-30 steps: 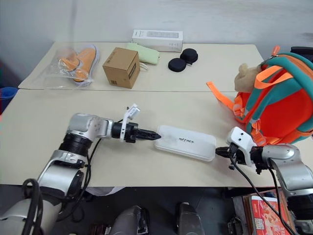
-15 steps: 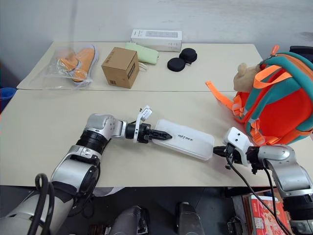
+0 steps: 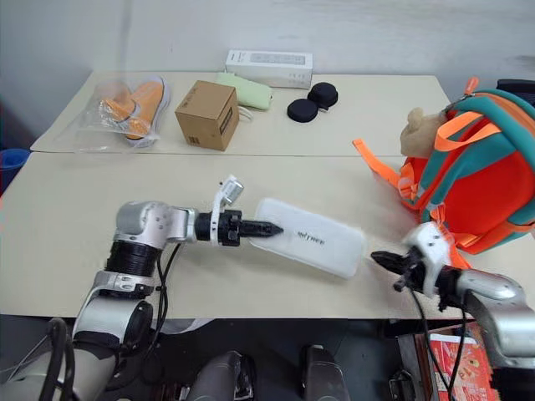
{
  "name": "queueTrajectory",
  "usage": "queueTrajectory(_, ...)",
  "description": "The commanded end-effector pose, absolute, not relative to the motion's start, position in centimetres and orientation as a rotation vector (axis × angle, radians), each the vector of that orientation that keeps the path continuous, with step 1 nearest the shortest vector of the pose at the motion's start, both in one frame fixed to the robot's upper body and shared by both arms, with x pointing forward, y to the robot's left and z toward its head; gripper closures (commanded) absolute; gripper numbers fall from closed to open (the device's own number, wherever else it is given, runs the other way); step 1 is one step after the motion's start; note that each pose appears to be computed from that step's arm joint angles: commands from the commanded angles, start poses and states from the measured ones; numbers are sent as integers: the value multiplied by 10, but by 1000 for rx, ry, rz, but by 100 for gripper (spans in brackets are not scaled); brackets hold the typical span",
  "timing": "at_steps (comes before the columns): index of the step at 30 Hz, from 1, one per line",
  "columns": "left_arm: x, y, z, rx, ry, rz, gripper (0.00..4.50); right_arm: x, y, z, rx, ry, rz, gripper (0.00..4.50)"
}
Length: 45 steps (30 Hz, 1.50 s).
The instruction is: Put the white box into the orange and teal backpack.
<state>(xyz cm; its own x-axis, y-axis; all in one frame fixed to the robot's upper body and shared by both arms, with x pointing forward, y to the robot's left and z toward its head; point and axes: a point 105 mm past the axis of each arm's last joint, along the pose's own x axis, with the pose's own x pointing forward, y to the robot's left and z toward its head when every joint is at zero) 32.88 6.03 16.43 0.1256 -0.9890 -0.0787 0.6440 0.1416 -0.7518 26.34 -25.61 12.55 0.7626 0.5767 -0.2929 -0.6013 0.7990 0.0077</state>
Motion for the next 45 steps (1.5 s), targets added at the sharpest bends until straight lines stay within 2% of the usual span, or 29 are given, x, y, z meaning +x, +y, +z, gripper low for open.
queueTrajectory(1, 330, 84, 208, -678, 464, -1306, 316, 246, -276, 161, -9, 193, 526, 319)
queueTrajectory(3, 332, 104, 228, -732, 342, -1249, 316, 237, -287, 176, 24, 156, 442, 254)
queueTrajectory(6, 328, 121, 241, -718, 270, -1189, 316, 235, -297, 195, 70, 95, 368, 143)
queueTrajectory(8, 326, 126, 247, -679, 242, -1146, 316, 245, -301, 206, 103, 48, 331, 89)
queueTrajectory(11, 318, 123, 247, -623, 248, -1163, 316, 274, -293, 201, 3, 64, 290, 2)
queueTrajectory(15, 311, 123, 253, -584, 166, -1184, 316, 311, -270, 207, 62, 13, 296, 2)
queueTrajectory(20, 311, 130, 254, -536, 128, -1138, 316, 351, -266, 219, 183, -59, 240, 2)
queueTrajectory(27, 319, 148, 258, -524, 72, -1032, 316, 373, -267, 223, 230, -104, 213, 2)
queueTrajectory(30, 321, 153, 261, -520, 52, -1011, 316, 376, -263, 226, 231, -121, 247, 58)
queueTrajectory(33, 324, 159, 264, -495, 25, -975, 316, 373, -256, 230, 226, -130, 316, 149)
queueTrajectory(37, 330, 171, 273, -491, -24, -921, 316, 362, -234, 240, 232, -137, 496, 292)
queueTrajectory(38, 330, 173, 276, -481, -38, -921, 316, 356, -225, 243, 225, -133, 560, 339)
queueTrajectory(42, 332, 178, 293, -382, -114, -905, 316, 317, -180, 257, 175, -71, 943, 449)
queueTrajectory(45, 329, 179, 314, -337, -187, -946, 316, 283, -157, 266, 108, 3, 1194, 449)
